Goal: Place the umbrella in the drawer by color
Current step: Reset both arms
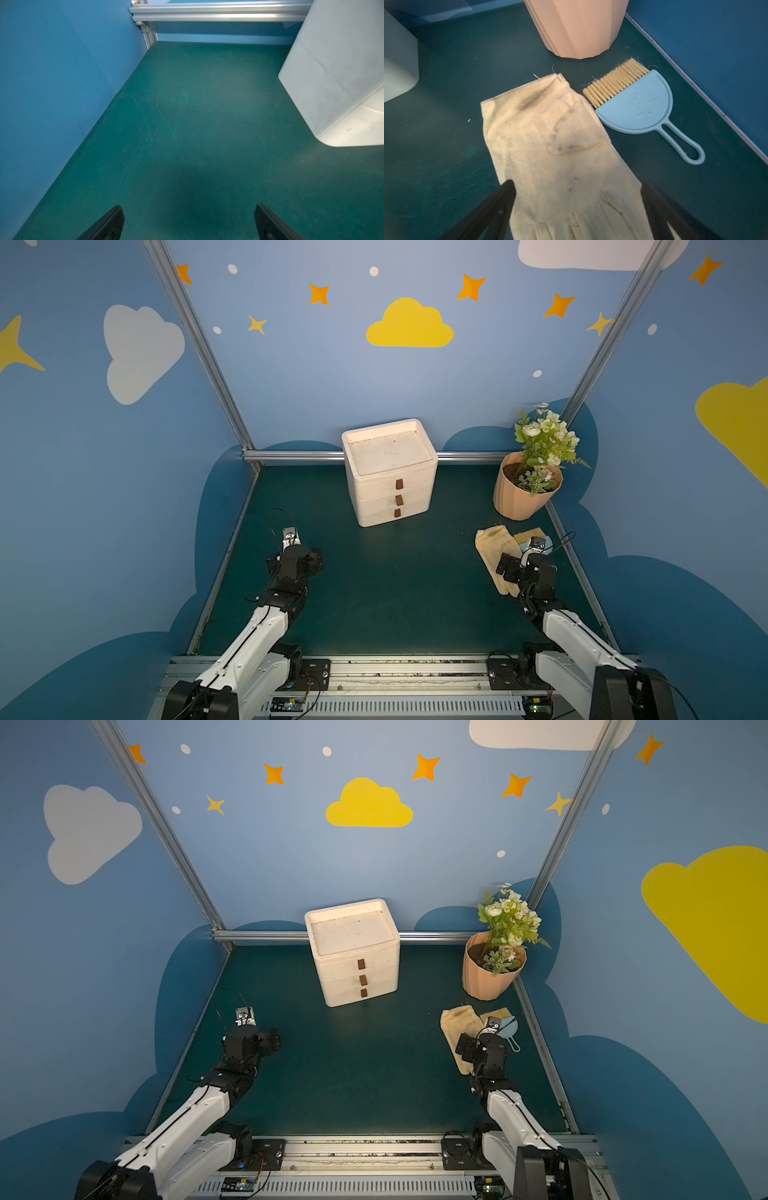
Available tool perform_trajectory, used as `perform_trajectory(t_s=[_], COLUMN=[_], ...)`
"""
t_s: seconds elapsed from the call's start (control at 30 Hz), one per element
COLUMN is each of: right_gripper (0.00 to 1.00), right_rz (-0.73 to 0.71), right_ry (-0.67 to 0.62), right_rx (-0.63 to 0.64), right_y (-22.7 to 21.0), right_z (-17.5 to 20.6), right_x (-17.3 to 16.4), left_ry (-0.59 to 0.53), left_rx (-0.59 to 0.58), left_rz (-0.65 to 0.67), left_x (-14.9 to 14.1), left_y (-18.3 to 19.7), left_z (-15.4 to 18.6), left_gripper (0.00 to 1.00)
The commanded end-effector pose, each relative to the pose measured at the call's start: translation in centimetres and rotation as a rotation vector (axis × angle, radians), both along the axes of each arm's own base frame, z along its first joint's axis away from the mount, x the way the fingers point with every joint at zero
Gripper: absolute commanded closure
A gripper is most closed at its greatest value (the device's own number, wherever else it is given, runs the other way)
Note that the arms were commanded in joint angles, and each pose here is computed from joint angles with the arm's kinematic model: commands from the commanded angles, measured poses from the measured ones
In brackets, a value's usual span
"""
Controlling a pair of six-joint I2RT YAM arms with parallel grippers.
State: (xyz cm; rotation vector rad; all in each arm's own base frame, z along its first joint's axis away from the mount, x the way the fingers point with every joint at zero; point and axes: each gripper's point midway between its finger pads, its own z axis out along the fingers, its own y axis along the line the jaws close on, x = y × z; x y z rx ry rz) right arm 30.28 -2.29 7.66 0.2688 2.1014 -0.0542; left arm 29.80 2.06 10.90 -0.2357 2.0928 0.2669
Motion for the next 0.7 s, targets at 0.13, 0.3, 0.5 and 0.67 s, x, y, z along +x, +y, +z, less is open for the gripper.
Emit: perform_trajectory(t_s=[0.13,0.3,0.5,0.67], right_gripper=[0.02,0.02,0.02,0.02], right_rz=[0.166,0.205,0.253,0.291], right_ry=[-0.192,-0.218,-0.148,-0.088], right_rx=[-0.018,-0.028,0.024,-0.008], right_y=[1.6,2.1,3.1,3.7], right_z=[4.5,2.4,1.3,1.1], right_x=[5.4,7.0,8.6,8.8], left_ry=[-0.024,-0.086,-0.135,-0.170], left_rx=[-0.011,-0.012,-0.026,0.004], left_rz=[-0.117,-0.189,-0.237,-0.299], left_x=[1.9,3.5,5.5,7.6], left_y=[-1.7,-2.7,-3.2,-4.0], left_z=[-0.5,0.0,0.3,0.4], left_gripper=[0.00,0.00,0.00,0.00])
